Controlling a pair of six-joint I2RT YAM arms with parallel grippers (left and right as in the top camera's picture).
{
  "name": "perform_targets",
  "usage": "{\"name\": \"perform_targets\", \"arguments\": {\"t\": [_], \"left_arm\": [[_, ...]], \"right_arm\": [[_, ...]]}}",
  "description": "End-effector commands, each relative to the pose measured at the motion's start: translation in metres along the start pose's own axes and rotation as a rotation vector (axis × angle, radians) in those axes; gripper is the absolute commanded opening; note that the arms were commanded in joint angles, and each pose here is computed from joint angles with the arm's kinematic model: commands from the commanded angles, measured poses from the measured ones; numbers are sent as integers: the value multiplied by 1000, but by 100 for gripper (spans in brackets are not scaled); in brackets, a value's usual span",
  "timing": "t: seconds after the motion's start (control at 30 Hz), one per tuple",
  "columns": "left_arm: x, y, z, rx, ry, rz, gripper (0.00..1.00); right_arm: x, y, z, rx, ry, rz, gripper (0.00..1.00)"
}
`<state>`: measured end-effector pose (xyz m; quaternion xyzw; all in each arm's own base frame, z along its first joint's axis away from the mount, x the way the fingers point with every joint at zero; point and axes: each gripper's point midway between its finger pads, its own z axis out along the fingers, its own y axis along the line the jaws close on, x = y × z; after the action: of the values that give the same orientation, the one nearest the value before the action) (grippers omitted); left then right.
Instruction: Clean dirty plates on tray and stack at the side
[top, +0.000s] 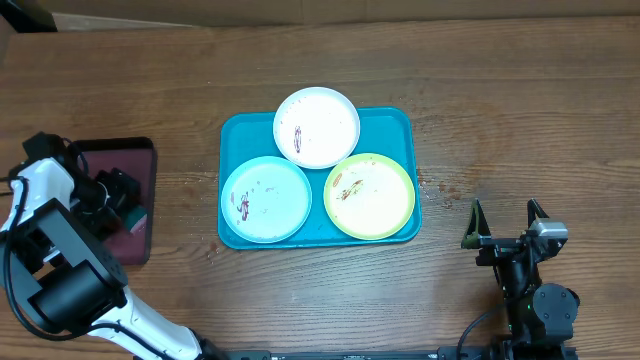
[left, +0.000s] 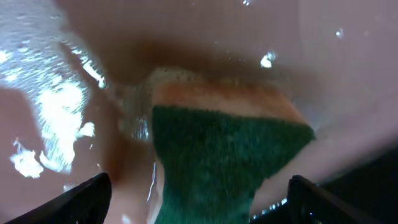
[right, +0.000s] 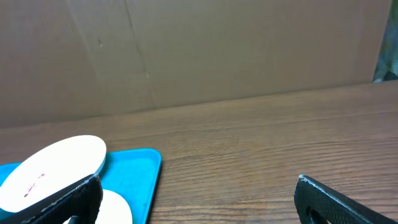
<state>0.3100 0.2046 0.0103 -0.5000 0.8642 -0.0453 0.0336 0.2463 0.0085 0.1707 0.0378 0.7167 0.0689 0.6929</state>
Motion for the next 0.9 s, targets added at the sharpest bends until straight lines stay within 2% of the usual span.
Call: {"name": "perform_targets", "arguments": {"t": [0.0,0.13,0.2,0.27,0.33,0.47,0.6,0.7,0.8,0.87], "left_arm": [[-2,-5,-3,30,-20,-6,89],[-9,-8,-3,44,-50,0,89],[-11,-9,-3,46,-56,1,85],[-11,-9,-3,46,-58,1,73],[-11,-9,-3,45,-56,1,66],[-8,-7,-2,42,-49,1,66],[-3,-1,5,21,-43,-1,73],[-1,3,8,2,-42,-2,72],[0,4,8,0,-39,-3,63],[0,4,8,-2,-39,-3,45]], "right_arm": [[2,0,0,2,-3,-3,100],[2,0,0,2,-4,-3,100],[2,0,0,2,-3,-3,100],[2,0,0,2,-4,-3,100],[2,0,0,2,-4,-3,100],[2,0,0,2,-3,-3,100],[2,0,0,2,-4,-3,100],[2,0,0,2,-4,-3,100],[2,0,0,2,-4,-3,100],[2,0,0,2,-3,-3,100]]}}
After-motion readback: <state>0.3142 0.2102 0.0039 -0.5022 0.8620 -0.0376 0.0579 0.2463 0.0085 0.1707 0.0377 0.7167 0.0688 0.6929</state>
